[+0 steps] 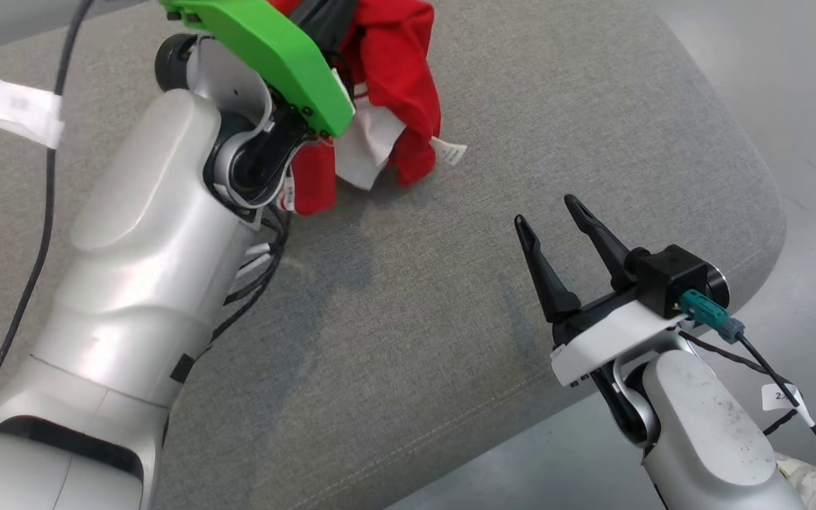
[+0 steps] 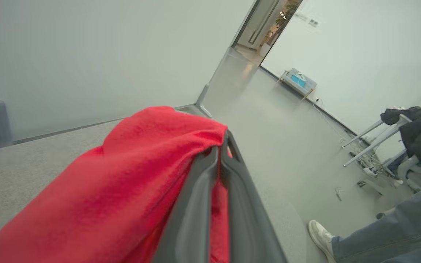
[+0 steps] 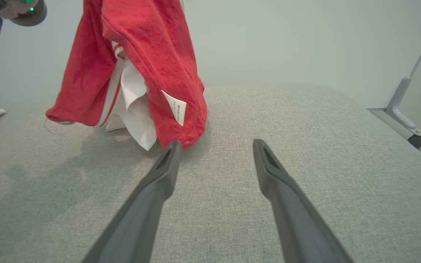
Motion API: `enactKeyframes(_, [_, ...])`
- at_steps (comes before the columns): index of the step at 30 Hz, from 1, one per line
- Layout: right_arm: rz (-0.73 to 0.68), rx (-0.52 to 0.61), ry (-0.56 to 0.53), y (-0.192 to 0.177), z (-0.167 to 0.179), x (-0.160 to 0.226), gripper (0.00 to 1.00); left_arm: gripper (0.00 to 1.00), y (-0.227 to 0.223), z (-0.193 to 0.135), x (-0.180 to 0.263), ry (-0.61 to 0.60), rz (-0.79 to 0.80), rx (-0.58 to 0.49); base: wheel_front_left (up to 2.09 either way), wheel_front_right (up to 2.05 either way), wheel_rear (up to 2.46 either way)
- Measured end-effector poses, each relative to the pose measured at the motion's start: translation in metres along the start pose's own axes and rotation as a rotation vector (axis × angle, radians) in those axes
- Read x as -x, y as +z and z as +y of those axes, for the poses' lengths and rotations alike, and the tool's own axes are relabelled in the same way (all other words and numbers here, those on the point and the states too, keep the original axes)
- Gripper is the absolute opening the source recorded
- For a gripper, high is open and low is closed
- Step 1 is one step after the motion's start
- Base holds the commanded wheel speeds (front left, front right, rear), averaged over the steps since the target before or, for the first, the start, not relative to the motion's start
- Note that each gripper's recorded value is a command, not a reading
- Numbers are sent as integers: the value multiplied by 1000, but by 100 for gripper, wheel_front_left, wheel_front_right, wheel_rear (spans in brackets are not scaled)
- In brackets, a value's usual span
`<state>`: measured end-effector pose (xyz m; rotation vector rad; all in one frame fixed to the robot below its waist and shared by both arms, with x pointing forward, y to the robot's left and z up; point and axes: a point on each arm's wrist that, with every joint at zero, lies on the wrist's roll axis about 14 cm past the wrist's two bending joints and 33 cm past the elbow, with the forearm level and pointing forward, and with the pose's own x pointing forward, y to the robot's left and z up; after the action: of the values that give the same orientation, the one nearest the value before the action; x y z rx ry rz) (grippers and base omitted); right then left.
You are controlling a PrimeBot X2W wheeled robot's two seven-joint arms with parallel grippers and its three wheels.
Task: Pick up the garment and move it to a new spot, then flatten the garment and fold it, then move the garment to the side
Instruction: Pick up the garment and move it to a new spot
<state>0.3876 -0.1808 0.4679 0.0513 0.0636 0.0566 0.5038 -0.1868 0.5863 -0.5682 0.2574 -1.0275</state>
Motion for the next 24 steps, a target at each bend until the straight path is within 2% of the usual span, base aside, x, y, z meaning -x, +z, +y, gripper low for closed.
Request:
enactKeyframes(4, [-2, -4, 0, 1, 1, 2, 100, 0, 36, -51, 3, -193, -120, 278, 0, 0, 0])
enactKeyframes(5, [0, -7, -3, 1, 0, 4, 100, 0, 48, -62, 7, -244, -163, 405, 0, 0, 0])
enactKeyframes(7, [1, -8, -3, 1, 0, 4, 100, 0, 51, -64, 9, -256, -186, 499, 0, 0, 0])
enactKeyframes(10, [2, -8, -3, 0, 0, 4, 100, 0, 41, -51, 6, -182, -183, 505, 0, 0, 0])
enactKeyframes(14, [4, -13, -12, -1, -3, 2, 100, 0, -7, -17, 8, -28, -96, 471, 0, 0, 0])
enactKeyframes(19, [11, -18, -11, -5, -3, -3, 100, 0, -67, 29, 26, 151, 35, 343, 0, 0, 0])
enactKeyframes(24, [19, -18, 8, -8, 3, -8, 100, 3, -64, 70, 45, 271, -7, 256, 0, 0, 0])
